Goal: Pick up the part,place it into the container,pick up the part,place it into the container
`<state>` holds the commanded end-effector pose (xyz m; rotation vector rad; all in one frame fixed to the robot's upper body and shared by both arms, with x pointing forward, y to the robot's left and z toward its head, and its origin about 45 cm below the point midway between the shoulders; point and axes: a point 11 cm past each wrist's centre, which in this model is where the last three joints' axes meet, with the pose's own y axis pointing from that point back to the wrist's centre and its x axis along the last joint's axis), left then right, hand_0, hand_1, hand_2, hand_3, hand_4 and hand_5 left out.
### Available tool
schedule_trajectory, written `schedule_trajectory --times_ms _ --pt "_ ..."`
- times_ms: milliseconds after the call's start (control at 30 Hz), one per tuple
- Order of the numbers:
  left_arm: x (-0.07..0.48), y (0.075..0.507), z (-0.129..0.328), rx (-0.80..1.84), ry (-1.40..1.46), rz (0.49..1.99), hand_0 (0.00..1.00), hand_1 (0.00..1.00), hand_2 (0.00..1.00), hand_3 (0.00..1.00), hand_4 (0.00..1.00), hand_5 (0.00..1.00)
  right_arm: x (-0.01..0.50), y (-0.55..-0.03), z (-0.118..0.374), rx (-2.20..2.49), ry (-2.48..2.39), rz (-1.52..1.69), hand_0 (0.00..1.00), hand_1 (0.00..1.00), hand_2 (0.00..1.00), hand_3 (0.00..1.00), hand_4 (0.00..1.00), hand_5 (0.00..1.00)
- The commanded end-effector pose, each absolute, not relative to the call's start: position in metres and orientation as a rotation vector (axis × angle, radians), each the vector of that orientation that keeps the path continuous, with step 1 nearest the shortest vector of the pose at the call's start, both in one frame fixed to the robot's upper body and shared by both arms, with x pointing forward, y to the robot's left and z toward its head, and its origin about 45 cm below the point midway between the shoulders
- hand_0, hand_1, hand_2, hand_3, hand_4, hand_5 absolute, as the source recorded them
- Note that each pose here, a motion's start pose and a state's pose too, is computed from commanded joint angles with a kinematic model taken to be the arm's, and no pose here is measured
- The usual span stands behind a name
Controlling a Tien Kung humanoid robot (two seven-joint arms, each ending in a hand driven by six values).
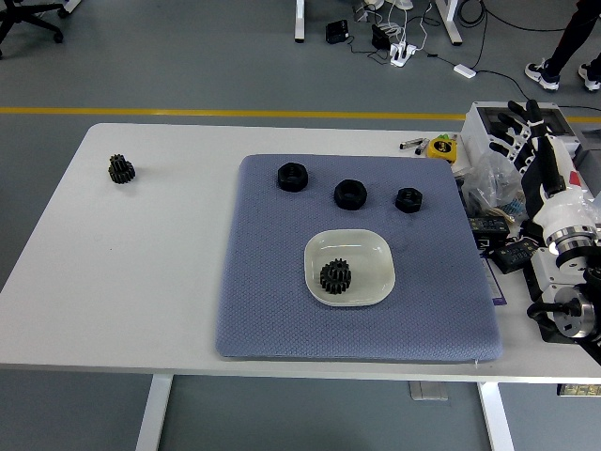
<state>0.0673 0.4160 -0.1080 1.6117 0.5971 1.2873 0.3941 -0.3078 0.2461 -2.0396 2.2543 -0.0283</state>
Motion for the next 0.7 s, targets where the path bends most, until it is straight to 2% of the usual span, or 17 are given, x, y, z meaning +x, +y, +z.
schedule_trajectory --times_ms 433,700 --pt "0.067 0.417 -0.108 1.621 0.589 1.278 0.648 0.653 0.61 0.55 0.586 0.475 0.341 -0.324 0.189 -2.094 2.388 0.053 0.747 0.766 0.821 0.815 0.998 0.945" --pt "0.068 0.416 -0.108 1.617 0.583 1.278 0.647 0.653 0.608 0.549 0.587 0.478 0.322 -0.324 0.17 -2.03 2.385 0.119 0.749 0.769 0.821 0.82 0.998 0.943"
